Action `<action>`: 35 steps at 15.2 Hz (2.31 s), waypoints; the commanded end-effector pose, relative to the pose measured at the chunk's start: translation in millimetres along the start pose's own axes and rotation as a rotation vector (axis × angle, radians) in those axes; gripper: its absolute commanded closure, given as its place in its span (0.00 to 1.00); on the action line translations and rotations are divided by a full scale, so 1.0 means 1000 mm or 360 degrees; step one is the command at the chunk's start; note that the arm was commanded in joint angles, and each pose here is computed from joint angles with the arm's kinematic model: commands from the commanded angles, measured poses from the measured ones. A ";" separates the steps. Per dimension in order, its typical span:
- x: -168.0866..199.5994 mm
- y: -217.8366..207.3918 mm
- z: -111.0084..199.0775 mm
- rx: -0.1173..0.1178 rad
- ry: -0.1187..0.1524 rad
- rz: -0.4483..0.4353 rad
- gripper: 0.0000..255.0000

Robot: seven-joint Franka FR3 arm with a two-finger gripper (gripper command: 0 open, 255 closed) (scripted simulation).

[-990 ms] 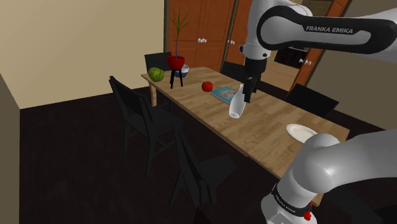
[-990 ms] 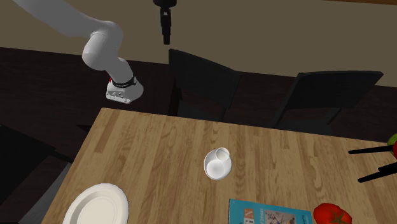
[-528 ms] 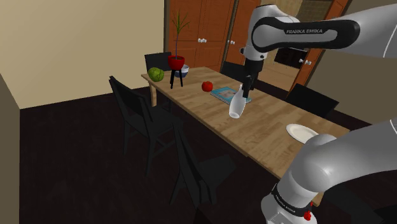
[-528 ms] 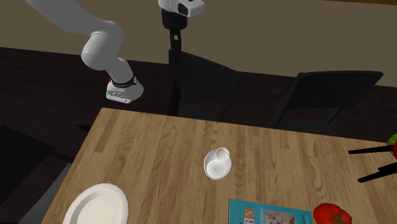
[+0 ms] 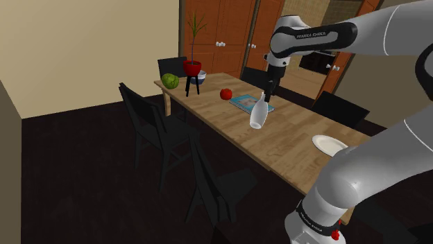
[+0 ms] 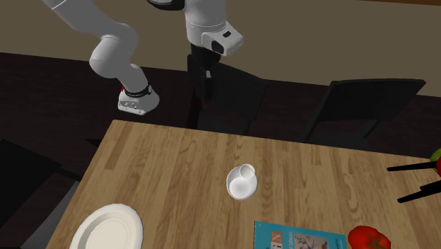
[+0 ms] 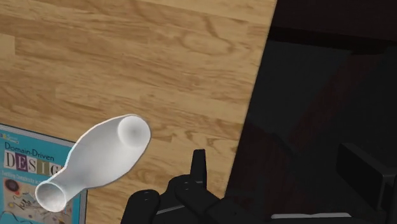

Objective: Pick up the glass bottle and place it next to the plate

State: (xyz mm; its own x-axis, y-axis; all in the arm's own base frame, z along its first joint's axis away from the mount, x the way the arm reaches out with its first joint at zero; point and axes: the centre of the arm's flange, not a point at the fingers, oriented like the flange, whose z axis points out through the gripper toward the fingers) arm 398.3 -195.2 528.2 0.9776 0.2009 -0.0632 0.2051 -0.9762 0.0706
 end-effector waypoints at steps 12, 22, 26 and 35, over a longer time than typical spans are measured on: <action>0.045 0.167 0.050 0.0076 0.0097 0.0015 0.00; 0.072 0.259 0.092 0.0122 0.0152 0.0024 0.00; 0.074 0.257 0.113 0.0122 0.0152 0.0024 0.00; 0.075 0.257 0.122 0.0122 0.0152 0.0024 0.00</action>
State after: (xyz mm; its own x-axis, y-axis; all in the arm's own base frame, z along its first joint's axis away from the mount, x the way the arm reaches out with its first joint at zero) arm 518.1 -440.8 420.7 0.9814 0.1892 0.0327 0.1895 -0.9819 -0.0058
